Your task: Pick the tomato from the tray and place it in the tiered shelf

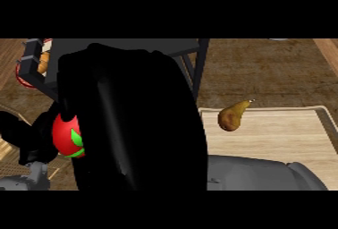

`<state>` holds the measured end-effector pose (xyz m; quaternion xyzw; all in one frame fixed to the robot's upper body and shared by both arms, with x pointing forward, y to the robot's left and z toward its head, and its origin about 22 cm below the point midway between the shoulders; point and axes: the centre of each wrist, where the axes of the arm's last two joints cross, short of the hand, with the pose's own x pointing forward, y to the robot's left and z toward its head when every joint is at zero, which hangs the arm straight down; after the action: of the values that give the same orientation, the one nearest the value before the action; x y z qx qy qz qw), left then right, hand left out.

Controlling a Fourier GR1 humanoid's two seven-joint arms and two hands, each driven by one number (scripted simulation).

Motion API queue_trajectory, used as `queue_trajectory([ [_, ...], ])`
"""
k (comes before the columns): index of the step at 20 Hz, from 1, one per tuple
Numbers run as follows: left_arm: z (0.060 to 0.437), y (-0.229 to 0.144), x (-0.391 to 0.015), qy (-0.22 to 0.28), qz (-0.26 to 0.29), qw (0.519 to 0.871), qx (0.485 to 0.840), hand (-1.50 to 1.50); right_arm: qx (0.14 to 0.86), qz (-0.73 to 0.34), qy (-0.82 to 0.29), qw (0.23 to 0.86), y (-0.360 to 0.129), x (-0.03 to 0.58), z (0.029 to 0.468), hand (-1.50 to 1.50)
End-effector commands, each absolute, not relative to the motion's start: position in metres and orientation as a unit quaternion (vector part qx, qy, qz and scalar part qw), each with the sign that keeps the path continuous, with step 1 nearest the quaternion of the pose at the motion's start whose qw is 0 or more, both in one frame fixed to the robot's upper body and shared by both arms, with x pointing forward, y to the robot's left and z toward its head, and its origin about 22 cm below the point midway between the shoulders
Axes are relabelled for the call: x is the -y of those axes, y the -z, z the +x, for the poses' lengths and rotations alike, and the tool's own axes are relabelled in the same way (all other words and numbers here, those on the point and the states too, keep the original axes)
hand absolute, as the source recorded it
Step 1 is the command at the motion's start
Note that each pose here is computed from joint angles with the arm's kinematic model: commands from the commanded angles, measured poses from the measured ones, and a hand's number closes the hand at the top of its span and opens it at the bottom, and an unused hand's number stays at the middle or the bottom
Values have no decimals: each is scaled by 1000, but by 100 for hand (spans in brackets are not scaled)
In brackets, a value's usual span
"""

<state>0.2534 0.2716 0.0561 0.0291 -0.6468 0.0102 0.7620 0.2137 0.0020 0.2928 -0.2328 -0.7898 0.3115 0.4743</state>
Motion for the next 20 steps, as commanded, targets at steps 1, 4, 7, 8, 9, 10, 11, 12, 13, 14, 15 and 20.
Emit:
queue_trajectory([
  [1,228,3,-292,-24,45,844,534,0,759,-262,-281,525,-332,-5,223,150],
  [4,235,-4,-289,-25,42,845,533,0,754,-268,-281,529,-344,-9,241,150],
  [7,237,3,-284,-26,45,843,536,0,745,-267,-303,531,-351,-15,259,150],
  [8,231,4,-287,-16,46,843,536,0,741,-259,-307,538,-355,-15,258,150],
  [9,236,-5,-292,-21,44,839,542,0,743,-265,-305,534,-369,-9,267,150],
  [10,235,3,-288,-16,42,838,544,0,738,-268,-326,526,-363,-27,260,150],
  [11,229,11,-288,-27,47,843,535,0,735,-264,-339,525,-368,-18,263,150],
  [12,235,-1,-295,-14,42,841,538,0,729,-270,-336,533,-370,-18,275,150],
  [13,230,7,-296,-25,39,842,538,0,730,-275,-341,525,-361,-20,281,150],
  [14,231,9,-291,-19,38,840,541,0,728,-278,-345,523,-361,-21,287,150],
  [15,239,3,-285,-20,40,837,546,0,729,-273,-348,523,-365,-22,290,150],
  [20,239,1,-293,-14,41,836,546,0,722,-294,-347,521,-356,-29,312,150],
])
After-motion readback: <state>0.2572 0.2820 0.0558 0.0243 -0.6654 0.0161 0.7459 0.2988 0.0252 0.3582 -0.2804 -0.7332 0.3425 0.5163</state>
